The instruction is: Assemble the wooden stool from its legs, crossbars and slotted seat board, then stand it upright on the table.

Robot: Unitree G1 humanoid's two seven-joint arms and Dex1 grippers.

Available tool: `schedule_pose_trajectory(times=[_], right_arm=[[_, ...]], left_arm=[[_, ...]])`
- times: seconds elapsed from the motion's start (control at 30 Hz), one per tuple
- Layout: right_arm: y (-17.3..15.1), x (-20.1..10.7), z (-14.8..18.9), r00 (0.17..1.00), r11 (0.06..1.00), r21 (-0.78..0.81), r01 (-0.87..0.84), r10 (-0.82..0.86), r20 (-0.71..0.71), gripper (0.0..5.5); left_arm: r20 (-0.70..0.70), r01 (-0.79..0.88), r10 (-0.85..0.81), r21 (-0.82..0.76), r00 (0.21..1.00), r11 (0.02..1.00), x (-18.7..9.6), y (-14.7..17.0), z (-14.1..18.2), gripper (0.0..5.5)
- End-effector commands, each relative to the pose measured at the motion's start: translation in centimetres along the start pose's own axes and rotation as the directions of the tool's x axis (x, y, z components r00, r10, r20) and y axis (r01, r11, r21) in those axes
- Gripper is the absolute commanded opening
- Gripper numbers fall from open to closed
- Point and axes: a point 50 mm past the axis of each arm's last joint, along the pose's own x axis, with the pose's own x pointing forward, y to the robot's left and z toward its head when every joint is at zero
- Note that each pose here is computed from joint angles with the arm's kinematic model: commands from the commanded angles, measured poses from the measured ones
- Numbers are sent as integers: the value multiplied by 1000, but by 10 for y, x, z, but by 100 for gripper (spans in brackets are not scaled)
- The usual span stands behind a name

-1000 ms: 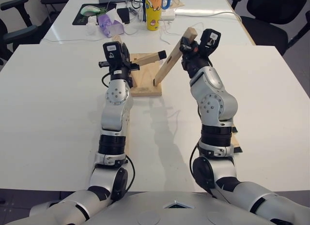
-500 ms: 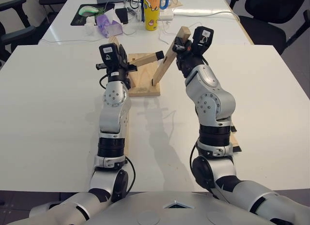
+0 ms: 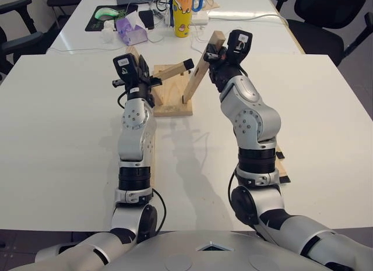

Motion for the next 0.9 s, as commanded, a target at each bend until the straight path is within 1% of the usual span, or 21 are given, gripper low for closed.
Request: schedule_pose_trajectory(times=[0.03, 0.13, 0.27, 0.37, 0.5, 0.57, 0.73, 0.9], right_arm=[[12, -6, -91, 876, 992, 117, -40, 91, -474, 103], [10, -8, -98, 852, 987, 160, -15, 97, -514, 103], [21, -4, -91, 859, 985, 160, -72, 142, -492, 103], [31, 1, -85, 874, 986, 118, -120, 161, -459, 103], [39, 0, -90, 861, 982, 116, -150, 187, -473, 103], [41, 0, -91, 859, 981, 109, -158, 191, -475, 103], [52, 1, -89, 862, 977, 88, -193, 212, -460, 103], [51, -1, -108, 830, 979, 36, -199, 187, -526, 103]], left_arm=[[-199, 3, -11, -42, 980, 999, -11, 1, -39, 104], [-203, -2, -8, -48, 979, 999, -12, 1, -40, 104], [-200, -23, 6, -82, 980, 996, -13, 5, -39, 104], [-201, -55, 18, -180, 979, 982, -15, 8, -39, 104], [-273, -138, 36, -363, 961, 922, -21, 21, -54, 106], [-310, -172, 36, -423, 950, 890, -24, 26, -61, 107], [-329, -172, 18, -447, 944, 878, -27, 24, -65, 107], [-295, -128, -8, -440, 956, 889, -24, 18, -55, 107]])
